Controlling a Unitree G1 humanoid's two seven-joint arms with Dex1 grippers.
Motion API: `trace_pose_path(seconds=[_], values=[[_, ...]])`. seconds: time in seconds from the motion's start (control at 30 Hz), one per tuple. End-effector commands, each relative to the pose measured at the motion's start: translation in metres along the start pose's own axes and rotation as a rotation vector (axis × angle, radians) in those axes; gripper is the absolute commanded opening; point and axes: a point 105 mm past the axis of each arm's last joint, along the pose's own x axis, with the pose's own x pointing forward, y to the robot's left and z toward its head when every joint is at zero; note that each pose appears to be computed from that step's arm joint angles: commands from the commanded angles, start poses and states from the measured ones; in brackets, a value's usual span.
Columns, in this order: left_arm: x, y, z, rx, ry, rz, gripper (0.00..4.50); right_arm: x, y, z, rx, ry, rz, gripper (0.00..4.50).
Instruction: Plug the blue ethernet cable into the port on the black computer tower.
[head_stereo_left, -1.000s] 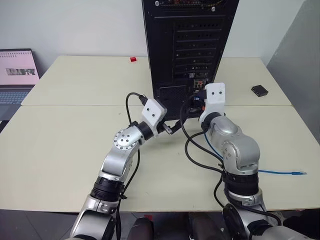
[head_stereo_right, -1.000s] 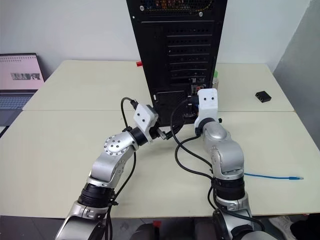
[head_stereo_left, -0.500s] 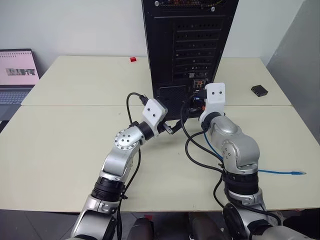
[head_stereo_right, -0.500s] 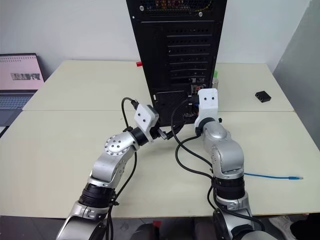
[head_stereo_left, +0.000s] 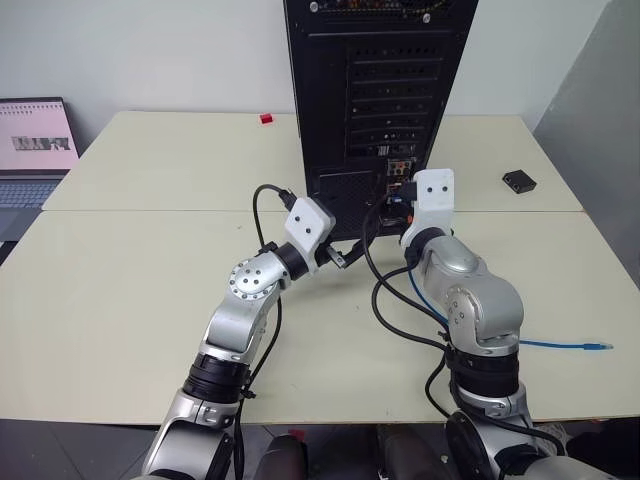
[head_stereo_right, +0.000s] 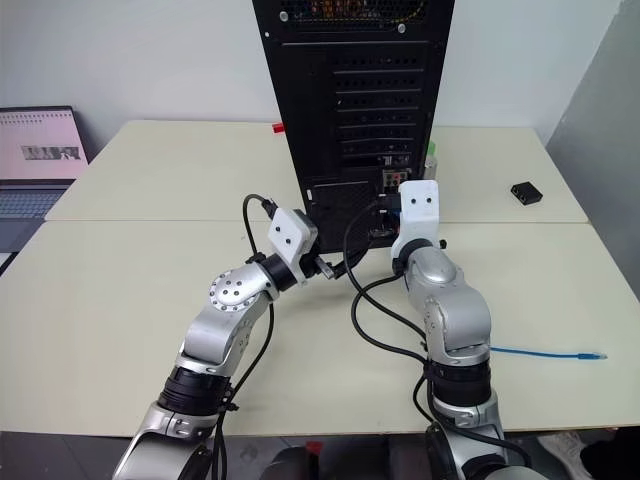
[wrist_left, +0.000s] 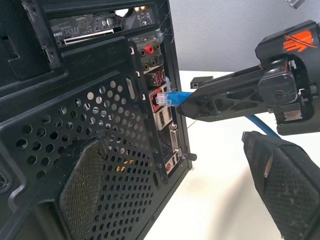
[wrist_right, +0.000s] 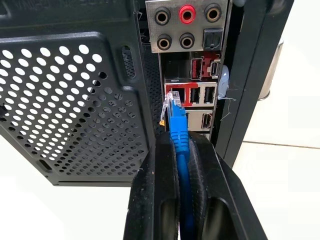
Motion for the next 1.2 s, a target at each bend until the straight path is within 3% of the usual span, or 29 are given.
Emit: trace_pose_path(seconds=[0.03, 0.7, 1.2], values=[[0.002, 0.003, 0.014, 0.031, -0.047, 0.005, 4.50, -0.002, 0.003, 0.012, 0.008, -0.053, 0.010, 0.00], [0.003, 0.002, 0.014, 0.031, -0.047, 0.005, 4.50, 0.004, -0.004, 0.024, -0.008, -0.093, -0.007, 0.00], [0.003, 0.002, 0.015, 0.032, -0.049, 0.003, 4.50, 0.005, -0.005, 0.017, -0.006, -0.069, -0.014, 0.00]])
